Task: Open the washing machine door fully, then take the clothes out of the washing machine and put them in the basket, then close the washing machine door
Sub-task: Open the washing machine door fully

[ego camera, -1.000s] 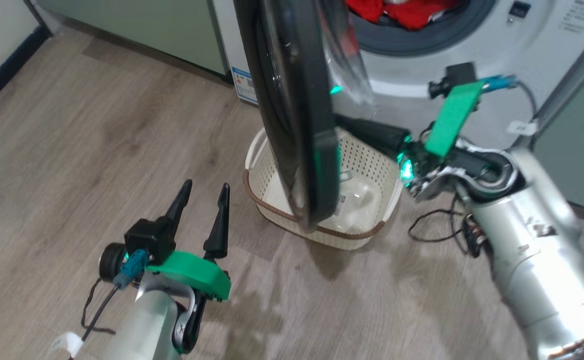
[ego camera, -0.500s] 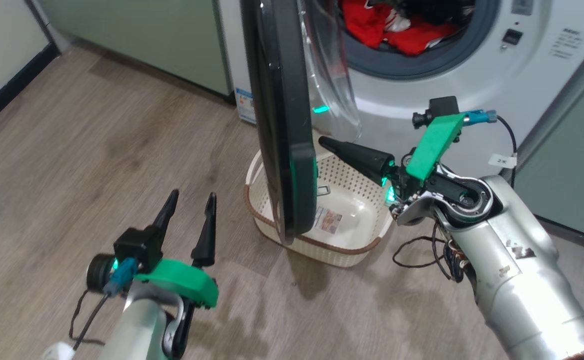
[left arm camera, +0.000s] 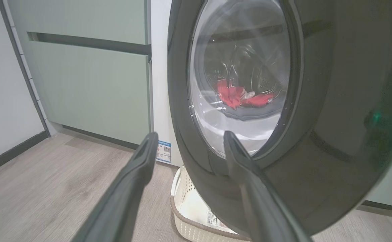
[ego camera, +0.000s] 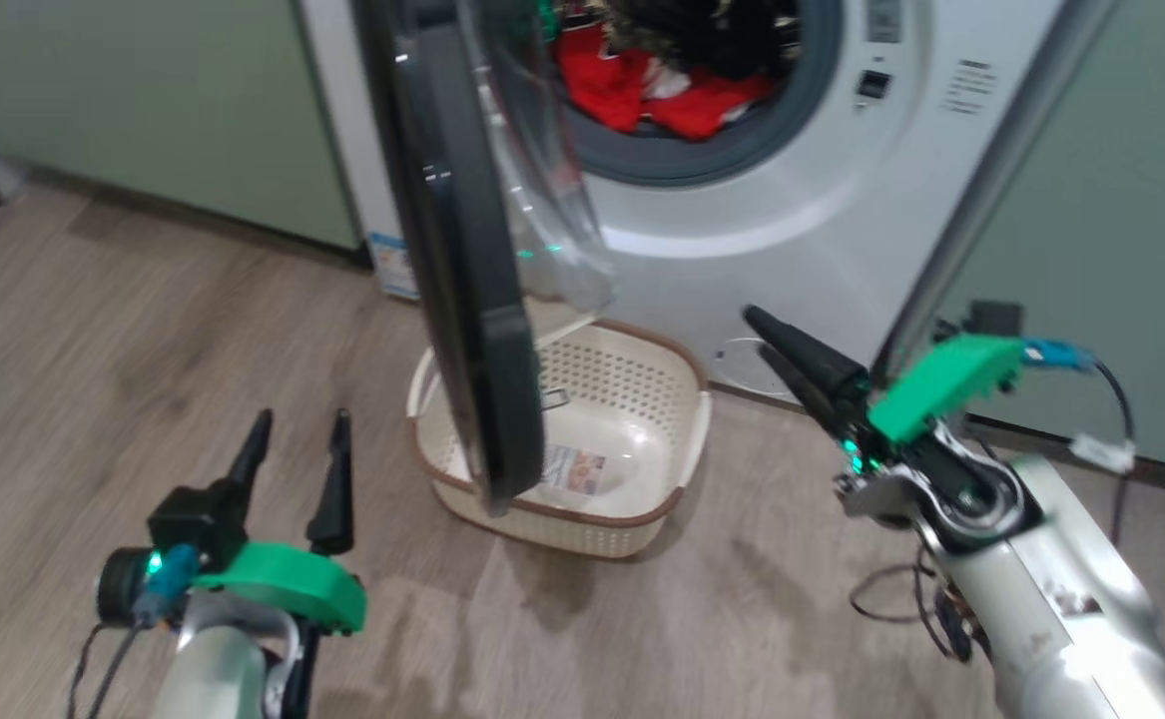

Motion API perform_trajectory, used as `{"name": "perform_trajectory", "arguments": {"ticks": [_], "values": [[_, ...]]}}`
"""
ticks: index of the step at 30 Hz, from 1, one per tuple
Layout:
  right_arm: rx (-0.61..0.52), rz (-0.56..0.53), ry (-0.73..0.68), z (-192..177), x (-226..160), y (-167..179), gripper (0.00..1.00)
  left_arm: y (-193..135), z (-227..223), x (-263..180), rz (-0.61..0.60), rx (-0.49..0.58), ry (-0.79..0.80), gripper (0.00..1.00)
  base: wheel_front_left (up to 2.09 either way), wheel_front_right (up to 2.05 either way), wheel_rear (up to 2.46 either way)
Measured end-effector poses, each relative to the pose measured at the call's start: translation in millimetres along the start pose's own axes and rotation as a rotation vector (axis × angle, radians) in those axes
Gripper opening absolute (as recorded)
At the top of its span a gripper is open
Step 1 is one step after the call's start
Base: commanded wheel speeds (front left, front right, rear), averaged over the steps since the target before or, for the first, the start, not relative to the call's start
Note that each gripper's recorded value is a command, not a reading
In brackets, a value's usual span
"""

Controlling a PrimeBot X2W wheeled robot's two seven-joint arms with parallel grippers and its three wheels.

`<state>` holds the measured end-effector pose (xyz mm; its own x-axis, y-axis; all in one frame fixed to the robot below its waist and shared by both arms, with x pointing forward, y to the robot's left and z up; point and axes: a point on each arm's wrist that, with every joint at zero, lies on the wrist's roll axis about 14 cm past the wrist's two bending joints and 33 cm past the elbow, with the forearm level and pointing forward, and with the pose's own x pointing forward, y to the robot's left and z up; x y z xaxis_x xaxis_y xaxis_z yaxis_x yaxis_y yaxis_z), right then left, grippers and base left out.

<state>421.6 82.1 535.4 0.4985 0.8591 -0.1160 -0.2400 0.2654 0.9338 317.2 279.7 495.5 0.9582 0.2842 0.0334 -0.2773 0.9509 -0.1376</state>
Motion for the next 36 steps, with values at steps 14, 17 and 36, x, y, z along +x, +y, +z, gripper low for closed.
{"name": "perform_trajectory", "arguments": {"ticks": [14,17,36], "values": [[-0.248,-0.254,-0.514,58,-117,-74,1.00,-20,2,19,-0.083,0.013,-0.005,1.00,0.00,0.00,0.00],[-0.374,-0.270,-0.595,66,-134,-72,1.00,-23,2,21,-0.090,0.011,-0.006,1.00,0.00,0.00,0.00],[-0.942,-0.532,-0.702,77,-200,-80,1.00,-21,-1,24,-0.079,0.004,0.003,1.00,0.00,0.00,0.00]]}}
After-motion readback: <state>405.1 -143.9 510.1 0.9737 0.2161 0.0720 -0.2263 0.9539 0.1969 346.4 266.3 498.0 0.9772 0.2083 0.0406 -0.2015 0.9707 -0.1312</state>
